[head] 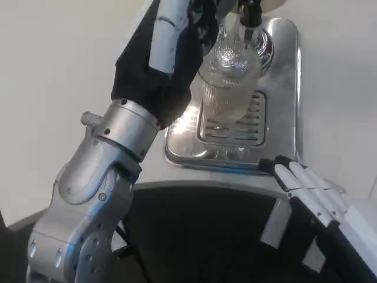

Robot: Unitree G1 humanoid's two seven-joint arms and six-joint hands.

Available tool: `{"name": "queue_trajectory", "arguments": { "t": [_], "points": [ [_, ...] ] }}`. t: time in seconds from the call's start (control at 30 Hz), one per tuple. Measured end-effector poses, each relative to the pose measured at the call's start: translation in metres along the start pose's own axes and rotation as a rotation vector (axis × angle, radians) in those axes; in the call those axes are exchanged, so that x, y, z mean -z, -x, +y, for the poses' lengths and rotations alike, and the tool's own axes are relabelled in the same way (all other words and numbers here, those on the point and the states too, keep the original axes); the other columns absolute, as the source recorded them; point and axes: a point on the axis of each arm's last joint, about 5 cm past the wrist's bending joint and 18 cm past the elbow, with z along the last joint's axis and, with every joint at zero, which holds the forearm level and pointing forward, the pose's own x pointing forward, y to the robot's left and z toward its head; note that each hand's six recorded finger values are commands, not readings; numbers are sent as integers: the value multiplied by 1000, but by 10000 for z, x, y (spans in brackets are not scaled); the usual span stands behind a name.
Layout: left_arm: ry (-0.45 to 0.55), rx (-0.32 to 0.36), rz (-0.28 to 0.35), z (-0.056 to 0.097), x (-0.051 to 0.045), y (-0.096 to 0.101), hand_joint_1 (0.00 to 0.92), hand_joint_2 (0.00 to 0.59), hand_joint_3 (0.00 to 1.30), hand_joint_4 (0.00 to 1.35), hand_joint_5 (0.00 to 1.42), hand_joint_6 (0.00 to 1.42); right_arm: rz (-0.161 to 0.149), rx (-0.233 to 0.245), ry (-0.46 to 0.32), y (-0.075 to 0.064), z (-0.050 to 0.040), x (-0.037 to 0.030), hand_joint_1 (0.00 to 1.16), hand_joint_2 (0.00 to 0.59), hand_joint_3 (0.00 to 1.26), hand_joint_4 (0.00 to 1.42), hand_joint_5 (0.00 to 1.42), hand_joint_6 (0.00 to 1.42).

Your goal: Grasp the cup under the faucet to collect the drink, then remove the cup.

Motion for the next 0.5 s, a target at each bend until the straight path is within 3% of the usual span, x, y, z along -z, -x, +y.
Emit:
{"name": "queue_trajectory", "arguments": {
  "t": [0.2,0.5],
  "points": [
    [-60,47,7,-3,-23,5,0,194,0,0,0,0,2,0,-2,4,-5,7,600,346,46,0,38,89],
    [-68,93,29,-24,-36,-16,0,198,0,0,0,0,1,-6,-16,-12,18,22,595,347,46,1,47,94]
  ]
}}
